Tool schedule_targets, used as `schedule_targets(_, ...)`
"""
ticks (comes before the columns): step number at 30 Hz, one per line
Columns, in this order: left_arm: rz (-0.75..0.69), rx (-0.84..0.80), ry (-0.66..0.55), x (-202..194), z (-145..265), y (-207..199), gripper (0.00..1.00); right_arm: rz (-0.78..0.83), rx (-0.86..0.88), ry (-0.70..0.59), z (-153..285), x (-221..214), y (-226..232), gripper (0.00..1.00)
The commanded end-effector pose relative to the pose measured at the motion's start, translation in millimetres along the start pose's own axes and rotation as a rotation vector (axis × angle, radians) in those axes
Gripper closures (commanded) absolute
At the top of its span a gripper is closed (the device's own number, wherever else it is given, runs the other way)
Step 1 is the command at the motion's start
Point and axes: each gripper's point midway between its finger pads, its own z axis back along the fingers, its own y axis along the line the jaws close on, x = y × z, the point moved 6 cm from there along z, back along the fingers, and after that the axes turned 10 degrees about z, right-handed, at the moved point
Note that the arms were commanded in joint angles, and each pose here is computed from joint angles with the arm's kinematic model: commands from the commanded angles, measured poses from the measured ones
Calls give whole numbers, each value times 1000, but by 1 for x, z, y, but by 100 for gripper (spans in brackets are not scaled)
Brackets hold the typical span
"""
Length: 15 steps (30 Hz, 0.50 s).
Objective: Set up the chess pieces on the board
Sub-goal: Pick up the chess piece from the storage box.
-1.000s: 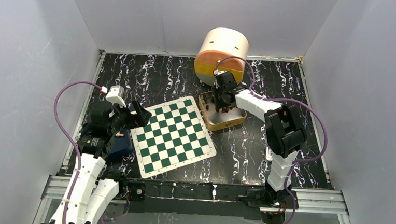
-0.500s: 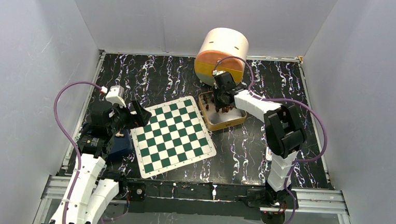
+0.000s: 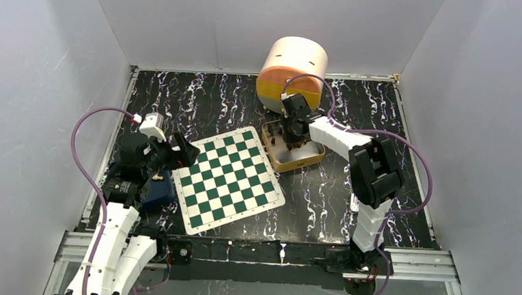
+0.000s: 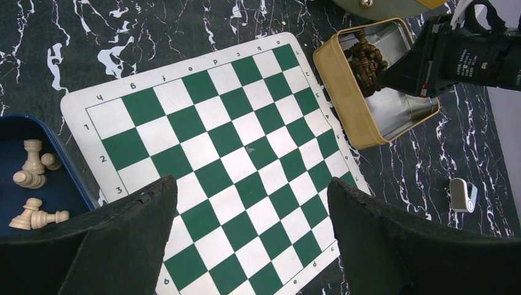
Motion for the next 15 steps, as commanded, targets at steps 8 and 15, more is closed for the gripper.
schedule_targets(8, -15, -14, -18, 3, 3, -3, 12, -28, -25, -132, 42, 42, -6, 89)
schedule_targets(15, -14, -14, -20, 3, 3, -3, 12, -36, -34, -136, 53, 49, -9, 89)
